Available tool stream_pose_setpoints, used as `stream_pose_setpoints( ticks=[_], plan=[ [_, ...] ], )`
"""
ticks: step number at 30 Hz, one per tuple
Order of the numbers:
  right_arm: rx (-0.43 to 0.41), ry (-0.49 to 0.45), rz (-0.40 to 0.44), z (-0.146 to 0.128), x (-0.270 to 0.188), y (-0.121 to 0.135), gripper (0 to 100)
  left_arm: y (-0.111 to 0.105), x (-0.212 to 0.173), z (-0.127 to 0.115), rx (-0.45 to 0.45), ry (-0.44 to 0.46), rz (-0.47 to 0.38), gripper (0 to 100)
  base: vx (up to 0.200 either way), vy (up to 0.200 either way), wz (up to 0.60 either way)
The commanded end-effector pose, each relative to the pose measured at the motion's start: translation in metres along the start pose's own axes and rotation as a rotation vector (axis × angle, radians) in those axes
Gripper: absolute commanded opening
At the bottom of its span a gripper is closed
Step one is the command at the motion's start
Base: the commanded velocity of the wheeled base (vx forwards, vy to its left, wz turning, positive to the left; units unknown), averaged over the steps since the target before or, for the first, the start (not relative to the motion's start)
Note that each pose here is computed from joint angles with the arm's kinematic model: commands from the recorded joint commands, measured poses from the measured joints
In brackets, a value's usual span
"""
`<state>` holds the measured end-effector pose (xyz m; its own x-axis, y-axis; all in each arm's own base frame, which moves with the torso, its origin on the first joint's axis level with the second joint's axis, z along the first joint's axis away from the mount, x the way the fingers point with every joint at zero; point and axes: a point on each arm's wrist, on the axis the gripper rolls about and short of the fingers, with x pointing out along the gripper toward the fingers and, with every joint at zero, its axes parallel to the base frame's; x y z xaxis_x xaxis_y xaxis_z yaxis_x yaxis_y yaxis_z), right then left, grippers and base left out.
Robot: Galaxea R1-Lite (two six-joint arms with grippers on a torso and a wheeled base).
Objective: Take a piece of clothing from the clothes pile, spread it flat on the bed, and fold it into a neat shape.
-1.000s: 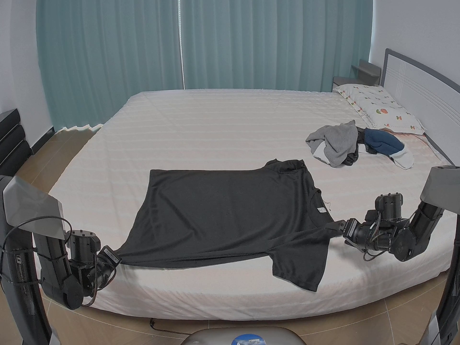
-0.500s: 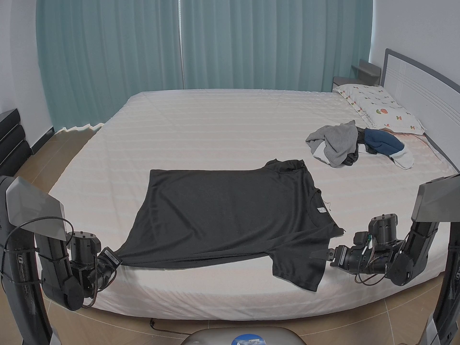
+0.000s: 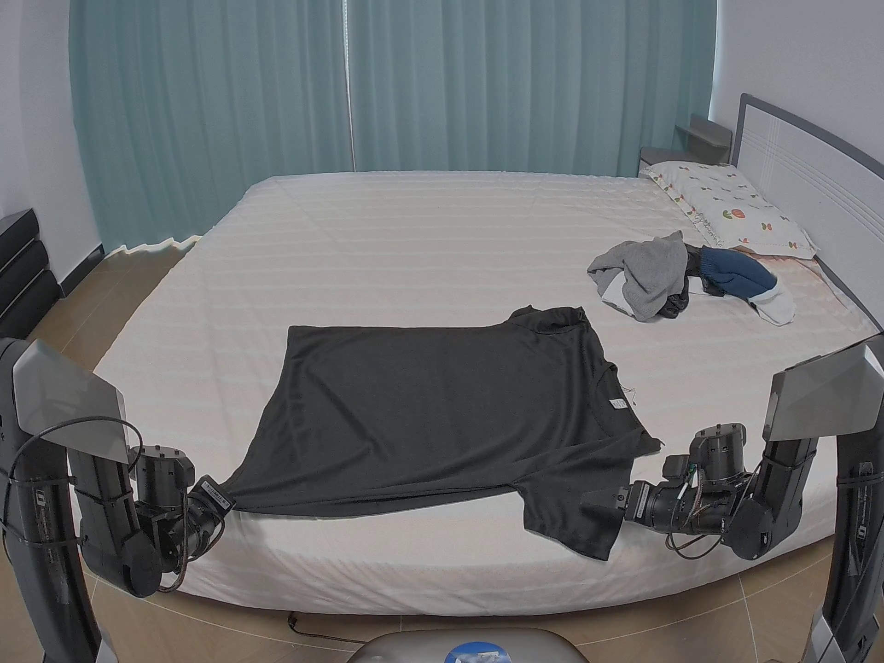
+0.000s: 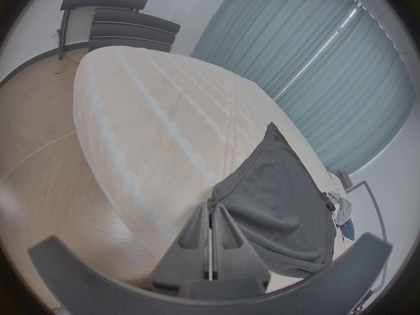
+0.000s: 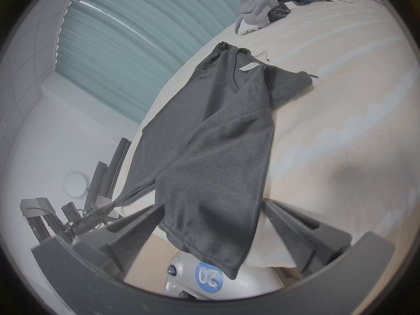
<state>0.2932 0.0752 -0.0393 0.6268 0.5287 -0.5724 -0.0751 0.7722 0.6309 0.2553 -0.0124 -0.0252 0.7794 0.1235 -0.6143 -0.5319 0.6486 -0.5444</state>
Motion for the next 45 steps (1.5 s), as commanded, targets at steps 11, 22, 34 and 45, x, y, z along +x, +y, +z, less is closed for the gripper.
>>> stream_pose_setpoints(
  ticks=[11,22,34,45],
  plan=[
    [0.048,-0.005,-0.066,-0.003,-0.029,-0.013,0,0.001,-0.001,-0.001,0.009,0.002,0.006,0,0.0,0.0,0.0],
    [0.069,0.017,-0.123,-0.021,-0.076,-0.015,0,0.009,-0.015,-0.003,0.126,0.002,0.009,0,0.0,0.0,0.0],
    [0.044,0.064,-0.168,-0.042,-0.105,-0.017,0,0.02,-0.029,-0.009,0.244,0.03,0.039,0,0.0,0.0,0.0],
    [0.074,0.085,-0.214,-0.043,-0.12,-0.019,0,0.03,-0.025,-0.019,0.297,0.076,0.1,0,0.0,0.0,0.0]
  ],
)
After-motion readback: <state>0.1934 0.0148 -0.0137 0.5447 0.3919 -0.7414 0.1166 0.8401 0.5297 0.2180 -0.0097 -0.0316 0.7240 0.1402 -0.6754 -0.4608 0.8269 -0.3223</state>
